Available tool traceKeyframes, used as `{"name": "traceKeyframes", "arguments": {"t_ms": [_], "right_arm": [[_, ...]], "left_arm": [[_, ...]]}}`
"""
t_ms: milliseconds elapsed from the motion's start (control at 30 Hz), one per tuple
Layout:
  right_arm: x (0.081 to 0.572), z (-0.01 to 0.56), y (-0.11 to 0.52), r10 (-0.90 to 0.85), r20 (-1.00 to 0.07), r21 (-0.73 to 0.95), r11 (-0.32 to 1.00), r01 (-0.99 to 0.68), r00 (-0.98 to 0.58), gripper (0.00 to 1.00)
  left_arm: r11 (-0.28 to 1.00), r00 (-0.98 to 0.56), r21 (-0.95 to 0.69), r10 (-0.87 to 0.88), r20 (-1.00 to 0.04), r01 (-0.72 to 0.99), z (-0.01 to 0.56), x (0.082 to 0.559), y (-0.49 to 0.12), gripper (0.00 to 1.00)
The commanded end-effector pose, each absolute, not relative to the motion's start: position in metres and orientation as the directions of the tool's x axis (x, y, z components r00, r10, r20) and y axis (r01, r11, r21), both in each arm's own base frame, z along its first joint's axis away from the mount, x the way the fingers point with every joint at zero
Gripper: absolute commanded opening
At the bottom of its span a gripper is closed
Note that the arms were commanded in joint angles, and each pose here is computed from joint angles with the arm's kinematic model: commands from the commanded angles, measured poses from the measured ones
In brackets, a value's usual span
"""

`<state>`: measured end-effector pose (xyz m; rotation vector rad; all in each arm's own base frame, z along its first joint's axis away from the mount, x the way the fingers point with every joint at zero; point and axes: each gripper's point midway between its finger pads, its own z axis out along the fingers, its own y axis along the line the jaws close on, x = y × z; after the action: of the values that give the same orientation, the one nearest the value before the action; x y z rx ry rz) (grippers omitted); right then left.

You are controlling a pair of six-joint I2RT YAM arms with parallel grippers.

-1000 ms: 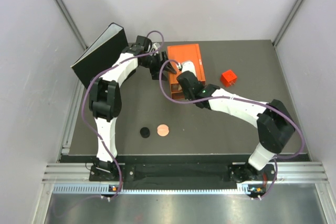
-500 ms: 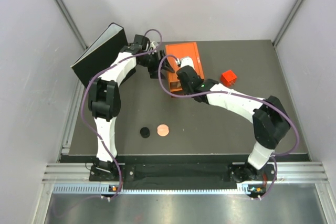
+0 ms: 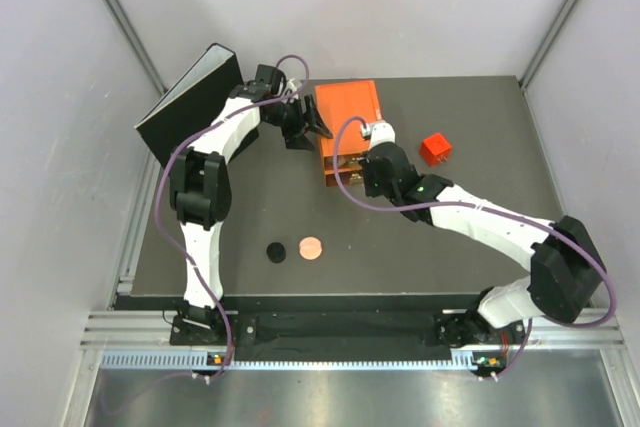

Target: Organize the makeup

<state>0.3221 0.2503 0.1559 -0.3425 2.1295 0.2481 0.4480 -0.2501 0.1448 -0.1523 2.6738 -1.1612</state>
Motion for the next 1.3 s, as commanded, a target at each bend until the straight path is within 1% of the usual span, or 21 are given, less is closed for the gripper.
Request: {"name": "traceKeyframes", "arguments": {"t_ms": [0, 133, 200, 233, 267, 367, 433, 467, 533, 567, 600, 667, 700, 733, 800, 867, 900, 933, 1067, 1233, 1267], "right_arm": [[0.336, 0.211, 0.249, -0.016, -0.908, 0.121, 0.947, -0.297, -0.419, 0.08], [0.35, 0.245, 0.244, 0.025, -0.923, 0.138, 0.953, -0.27, -0.384, 0.08], [0.356, 0.248, 0.241, 0.026, -0.914, 0.138, 0.958, -0.251, -0.404, 0.08], [0.364, 0.263, 0.238, 0.053, -0.92, 0.156, 0.959, -0.237, -0.389, 0.09], [0.368, 0.262, 0.238, 0.054, -0.913, 0.161, 0.958, -0.236, -0.404, 0.14], [0.388, 0.284, 0.23, 0.103, -0.916, 0.198, 0.957, -0.214, -0.387, 0.39], [0.406, 0.304, 0.219, 0.136, -0.925, 0.216, 0.957, -0.195, -0.356, 0.45], [0.415, 0.296, 0.218, 0.125, -0.915, 0.21, 0.959, -0.19, -0.383, 0.51], [0.434, 0.307, 0.207, 0.131, -0.916, 0.21, 0.962, -0.175, -0.38, 0.53], [0.446, 0.293, 0.208, 0.116, -0.906, 0.199, 0.965, -0.168, -0.407, 0.54], [0.458, 0.301, 0.199, 0.127, -0.91, 0.202, 0.967, -0.153, -0.394, 0.55], [0.472, 0.282, 0.199, 0.128, -0.889, 0.215, 0.965, -0.153, -0.439, 0.56], [0.482, 0.286, 0.192, 0.16, -0.886, 0.24, 0.961, -0.135, -0.434, 0.56], [0.489, 0.276, 0.196, 0.169, -0.874, 0.26, 0.955, -0.144, -0.456, 0.56], [0.502, 0.275, 0.191, 0.204, -0.866, 0.288, 0.949, -0.123, -0.456, 0.56], [0.513, 0.26, 0.192, 0.212, -0.849, 0.302, 0.946, -0.116, -0.484, 0.56], [0.517, 0.263, 0.191, 0.225, -0.847, 0.316, 0.942, -0.115, -0.481, 0.57], [0.522, 0.252, 0.192, 0.228, -0.834, 0.323, 0.94, -0.109, -0.503, 0.57], [0.53, 0.24, 0.192, 0.265, -0.807, 0.367, 0.925, -0.095, -0.528, 0.59], [0.541, 0.228, 0.19, 0.291, -0.786, 0.405, 0.909, -0.099, -0.546, 0.63], [0.543, 0.227, 0.186, 0.305, -0.779, 0.417, 0.905, -0.089, -0.547, 0.63]], "left_arm": [[0.754, -0.962, -0.656, -0.209, -0.174, -0.045, 0.121, 0.458, -0.229, 0.72], [0.749, -0.954, -0.662, -0.201, -0.224, -0.002, 0.134, 0.461, -0.228, 0.73], [0.752, -0.945, -0.659, -0.201, -0.256, 0.018, 0.143, 0.464, -0.227, 0.74], [0.754, -0.942, -0.657, -0.197, -0.271, 0.031, 0.146, 0.466, -0.226, 0.74], [0.756, -0.939, -0.654, -0.197, -0.282, 0.038, 0.148, 0.467, -0.225, 0.74], [0.755, -0.93, -0.651, -0.175, -0.323, 0.083, 0.153, 0.47, -0.224, 0.75], [0.741, -0.923, -0.657, -0.141, -0.358, 0.142, 0.157, 0.47, -0.226, 0.77], [0.728, -0.92, -0.665, -0.129, -0.37, 0.166, 0.161, 0.47, -0.227, 0.78], [0.695, -0.907, -0.684, -0.112, -0.407, 0.221, 0.173, 0.47, -0.227, 0.81], [0.682, -0.896, -0.691, -0.118, -0.427, 0.24, 0.18, 0.471, -0.226, 0.82], [0.663, -0.9, -0.71, -0.125, -0.417, 0.237, 0.179, 0.469, -0.226, 0.83], [0.642, -0.853, -0.714, -0.175, -0.491, 0.279, 0.202, 0.48, -0.215, 0.85], [0.633, -0.858, -0.732, -0.201, -0.472, 0.254, 0.198, 0.478, -0.21, 0.86], [0.609, -0.829, -0.739, -0.226, -0.512, 0.29, 0.21, 0.486, -0.203, 0.87], [0.571, -0.822, -0.768, -0.264, -0.505, 0.289, 0.219, 0.489, -0.189, 0.87], [0.511, -0.824, -0.801, -0.273, -0.496, 0.312, 0.23, 0.49, -0.186, 0.85], [0.496, -0.818, -0.809, -0.289, -0.497, 0.315, 0.233, 0.493, -0.178, 0.85], [0.486, -0.815, -0.812, -0.294, -0.499, 0.322, 0.236, 0.494, -0.176, 0.85], [0.51, -0.827, -0.802, -0.272, -0.492, 0.31, 0.225, 0.499, -0.174, 0.79], [0.571, -0.837, -0.773, -0.252, -0.486, 0.277, 0.204, 0.504, -0.169, 0.75], [0.588, -0.832, -0.757, -0.242, -0.499, 0.284, 0.203, 0.506, -0.167, 0.75]]}}
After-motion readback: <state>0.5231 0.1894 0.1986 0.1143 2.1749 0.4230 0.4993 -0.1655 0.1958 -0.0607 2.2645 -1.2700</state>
